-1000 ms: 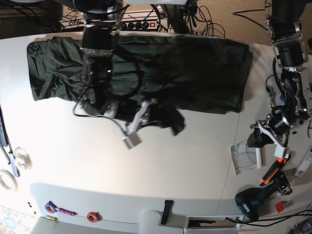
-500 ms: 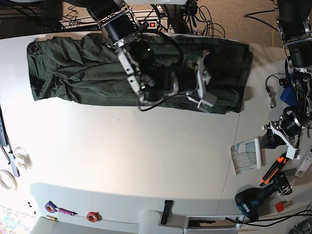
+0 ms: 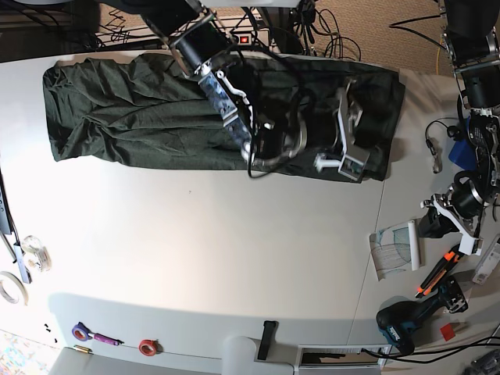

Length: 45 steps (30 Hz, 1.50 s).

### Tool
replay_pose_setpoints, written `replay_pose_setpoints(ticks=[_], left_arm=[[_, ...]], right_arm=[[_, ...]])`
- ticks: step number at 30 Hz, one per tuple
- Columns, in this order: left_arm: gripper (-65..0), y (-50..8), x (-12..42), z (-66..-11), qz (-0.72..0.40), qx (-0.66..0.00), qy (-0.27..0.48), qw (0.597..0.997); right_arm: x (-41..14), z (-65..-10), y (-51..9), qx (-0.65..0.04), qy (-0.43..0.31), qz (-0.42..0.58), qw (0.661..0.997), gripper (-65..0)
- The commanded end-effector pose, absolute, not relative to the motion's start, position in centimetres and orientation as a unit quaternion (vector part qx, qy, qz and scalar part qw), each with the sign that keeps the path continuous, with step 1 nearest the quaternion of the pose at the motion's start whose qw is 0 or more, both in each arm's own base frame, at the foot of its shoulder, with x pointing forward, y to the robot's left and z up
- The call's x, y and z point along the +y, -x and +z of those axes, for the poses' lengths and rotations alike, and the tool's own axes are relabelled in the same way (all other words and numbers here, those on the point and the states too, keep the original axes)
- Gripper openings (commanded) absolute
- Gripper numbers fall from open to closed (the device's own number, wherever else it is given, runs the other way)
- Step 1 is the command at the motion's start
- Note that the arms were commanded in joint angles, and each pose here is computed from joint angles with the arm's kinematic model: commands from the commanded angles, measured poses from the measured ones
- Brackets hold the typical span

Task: Layout the t-shirt on the table in an organized manner, then fold the t-shirt properly
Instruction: 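Lay the sleeve onto the shirt body and open the right gripper, then withdraw the right gripper and move the left gripper to the shirt end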

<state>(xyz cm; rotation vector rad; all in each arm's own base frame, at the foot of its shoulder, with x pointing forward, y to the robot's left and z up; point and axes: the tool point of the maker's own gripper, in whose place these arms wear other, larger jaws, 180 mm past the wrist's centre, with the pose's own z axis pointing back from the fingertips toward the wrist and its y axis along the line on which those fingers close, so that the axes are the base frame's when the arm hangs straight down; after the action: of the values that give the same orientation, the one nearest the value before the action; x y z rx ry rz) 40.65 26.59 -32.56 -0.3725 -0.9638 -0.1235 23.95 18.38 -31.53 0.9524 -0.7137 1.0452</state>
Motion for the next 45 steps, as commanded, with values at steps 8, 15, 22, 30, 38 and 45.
replay_pose_setpoints(ticks=[8,15,22,30,38,45], left_arm=[[-35.1,-41.4,27.2,-30.6,-0.033,-0.471,0.194,0.86],[-35.1,-37.8,23.1,-31.6,-0.1,-0.383,0.296,0.869],[-35.1,-32.2,23.2,-32.5,-0.102,-0.311,0.377,0.867],[-27.2,-25.5,24.8,-36.3,-0.075,-0.226,0.386,0.891],[-27.2,-22.2,24.3,-37.8,-0.078,-0.192,0.386,0.899],[-27.2,-23.8,21.6,-34.1,-0.166,-0.237,0.374,0.881]], right_arm=[[8.1,-21.7,-37.1,-0.522,-0.323,0.304,0.728,-34.8],[-3.5,-20.1,-39.3,-0.569,-0.288,0.19,0.746,-34.9],[-10.8,-23.3,-36.8,-0.546,-0.261,0.172,0.777,-34.9],[-14.0,-24.4,-33.1,-0.527,-0.244,0.171,0.796,-34.9],[-16.0,-23.6,-30.8,-0.535,-0.201,0.176,0.801,-34.9],[-16.3,-23.5,-30.8,-0.539,-0.198,0.172,0.8,-34.9]])
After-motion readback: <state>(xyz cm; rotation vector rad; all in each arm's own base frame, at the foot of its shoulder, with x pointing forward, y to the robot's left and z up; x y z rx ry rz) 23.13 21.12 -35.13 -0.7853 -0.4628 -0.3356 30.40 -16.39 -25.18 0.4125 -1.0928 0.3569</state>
